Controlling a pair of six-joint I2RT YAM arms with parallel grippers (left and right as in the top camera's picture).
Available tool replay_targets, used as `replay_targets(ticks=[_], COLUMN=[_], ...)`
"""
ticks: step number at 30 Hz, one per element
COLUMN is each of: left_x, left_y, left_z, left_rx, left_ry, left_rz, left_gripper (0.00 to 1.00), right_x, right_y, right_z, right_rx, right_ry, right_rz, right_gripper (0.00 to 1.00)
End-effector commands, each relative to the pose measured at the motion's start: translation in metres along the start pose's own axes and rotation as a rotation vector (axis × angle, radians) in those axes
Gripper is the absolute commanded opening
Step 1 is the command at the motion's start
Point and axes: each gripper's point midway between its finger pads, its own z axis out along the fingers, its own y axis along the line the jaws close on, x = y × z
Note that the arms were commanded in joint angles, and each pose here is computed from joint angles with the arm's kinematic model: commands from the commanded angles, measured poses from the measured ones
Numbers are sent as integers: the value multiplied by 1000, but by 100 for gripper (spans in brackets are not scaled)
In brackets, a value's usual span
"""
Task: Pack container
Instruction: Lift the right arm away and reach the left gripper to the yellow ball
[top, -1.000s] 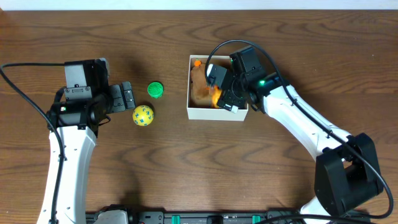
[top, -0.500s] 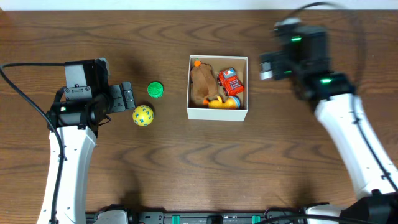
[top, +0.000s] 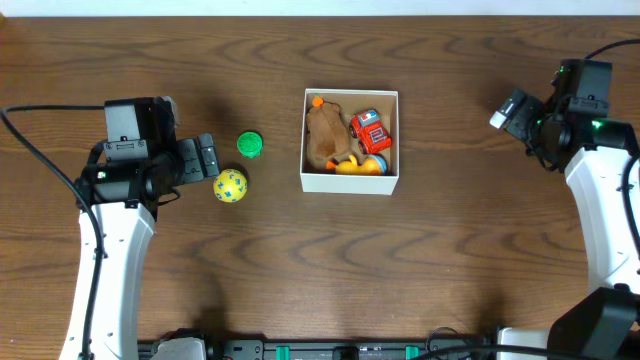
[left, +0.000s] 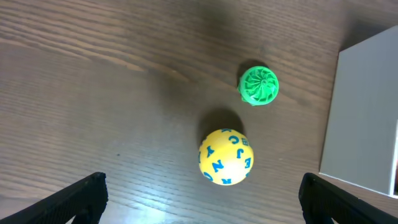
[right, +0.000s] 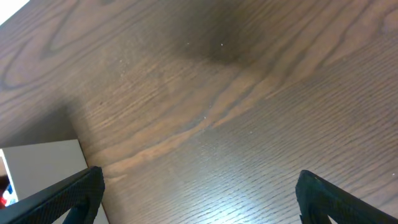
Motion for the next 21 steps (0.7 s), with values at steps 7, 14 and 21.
replay_targets(ticks=[7, 14, 21], left_x=[-8, 18, 46], left_y=[-16, -23, -27], left_z=[-4, 44, 98], left_rx=[72, 66, 53], left_ry=[16, 194, 353], left_rz=[4, 41, 76], left_gripper=[98, 98, 98], right_x=[2, 3, 2], right_y=[-2, -2, -2], right_z=[3, 3, 3], right_rx=[-1, -1, -1], right_ry=[12, 13, 12], right_rz=[37, 37, 37], right_gripper=[99, 99, 99])
